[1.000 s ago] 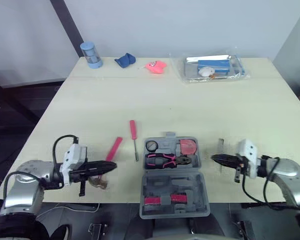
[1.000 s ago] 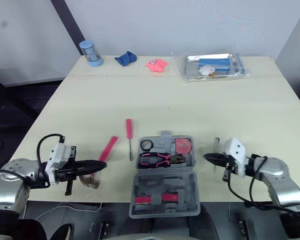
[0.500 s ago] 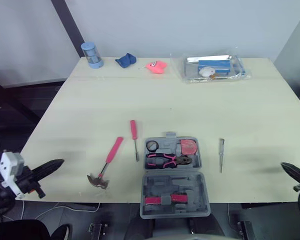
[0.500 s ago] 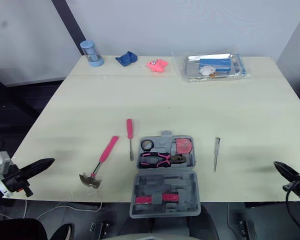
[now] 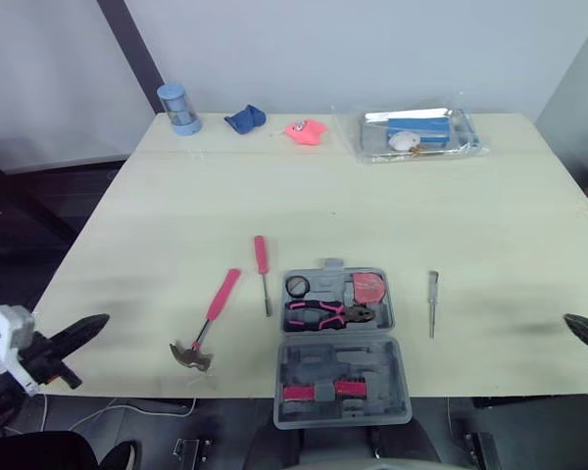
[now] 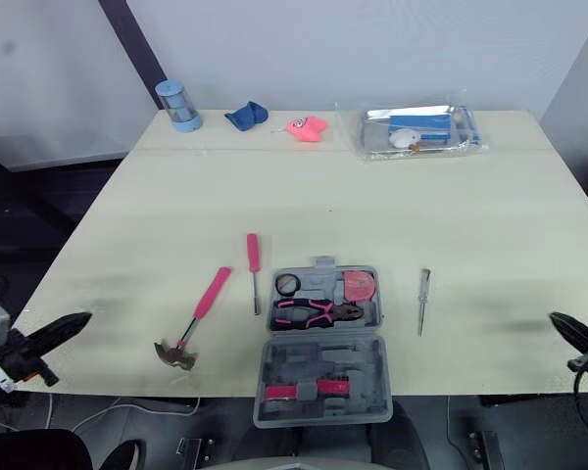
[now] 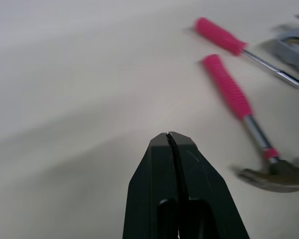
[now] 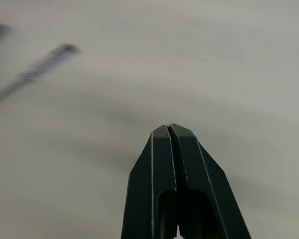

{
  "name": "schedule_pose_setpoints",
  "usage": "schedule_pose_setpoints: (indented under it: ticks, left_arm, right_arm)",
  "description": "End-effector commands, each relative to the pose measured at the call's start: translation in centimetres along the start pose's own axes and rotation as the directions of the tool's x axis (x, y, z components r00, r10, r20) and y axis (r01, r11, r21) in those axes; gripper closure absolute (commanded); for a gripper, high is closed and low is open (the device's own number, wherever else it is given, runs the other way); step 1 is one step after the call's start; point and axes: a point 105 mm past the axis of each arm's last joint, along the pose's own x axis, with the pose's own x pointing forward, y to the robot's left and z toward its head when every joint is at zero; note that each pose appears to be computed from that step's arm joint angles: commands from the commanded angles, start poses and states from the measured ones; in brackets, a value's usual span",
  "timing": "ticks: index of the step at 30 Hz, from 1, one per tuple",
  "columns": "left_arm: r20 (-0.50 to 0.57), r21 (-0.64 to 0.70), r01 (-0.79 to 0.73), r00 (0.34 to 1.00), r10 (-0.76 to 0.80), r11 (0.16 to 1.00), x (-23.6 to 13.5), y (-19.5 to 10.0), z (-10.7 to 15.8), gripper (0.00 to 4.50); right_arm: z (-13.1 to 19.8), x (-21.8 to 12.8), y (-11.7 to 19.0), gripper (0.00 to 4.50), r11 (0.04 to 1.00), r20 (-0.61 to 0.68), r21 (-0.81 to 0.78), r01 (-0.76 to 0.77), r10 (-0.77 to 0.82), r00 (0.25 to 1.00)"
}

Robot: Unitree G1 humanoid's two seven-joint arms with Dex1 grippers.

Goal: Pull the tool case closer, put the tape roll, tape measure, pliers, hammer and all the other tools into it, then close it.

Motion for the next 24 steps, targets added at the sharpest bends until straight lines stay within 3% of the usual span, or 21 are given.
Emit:
schedule_pose_setpoints:
  ticks: [1, 5, 11, 19, 24]
  left_arm:
    - [0.035, 0.063, 0.137, 0.990, -0.140, 0.989, 2.5, -2.2, 1.9, 4.47]
    - [0.029, 0.105, 0.283, 0.957, -0.287, 0.953, 4.8, -4.8, 2.9, 4.47]
    - [-0.064, 0.176, 0.490, 0.871, -0.487, 0.854, 7.4, -8.4, 2.8, 4.47]
    - [-0.135, 0.199, 0.615, 0.789, -0.600, 0.763, 10.3, -11.1, 1.9, 4.47]
    - [-0.157, 0.195, 0.655, 0.756, -0.636, 0.730, 11.9, -12.2, 1.3, 4.47]
  right_arm:
    - [2.2, 2.0, 3.1, 4.50, 0.985, 0.015, -0.048, -0.169, 0.169, 0.985]
    - [3.3, 4.2, 6.7, 4.50, 0.933, -0.017, -0.093, -0.347, 0.347, 0.938]
    - [3.3, 7.2, 11.1, 4.50, 0.815, -0.131, -0.160, -0.557, 0.542, 0.830]
    - [2.0, 10.4, 13.8, 4.50, 0.699, -0.276, -0.245, -0.672, 0.614, 0.739]
    - [0.4, 11.9, 14.1, 4.50, 0.659, -0.362, -0.298, -0.691, 0.592, 0.720]
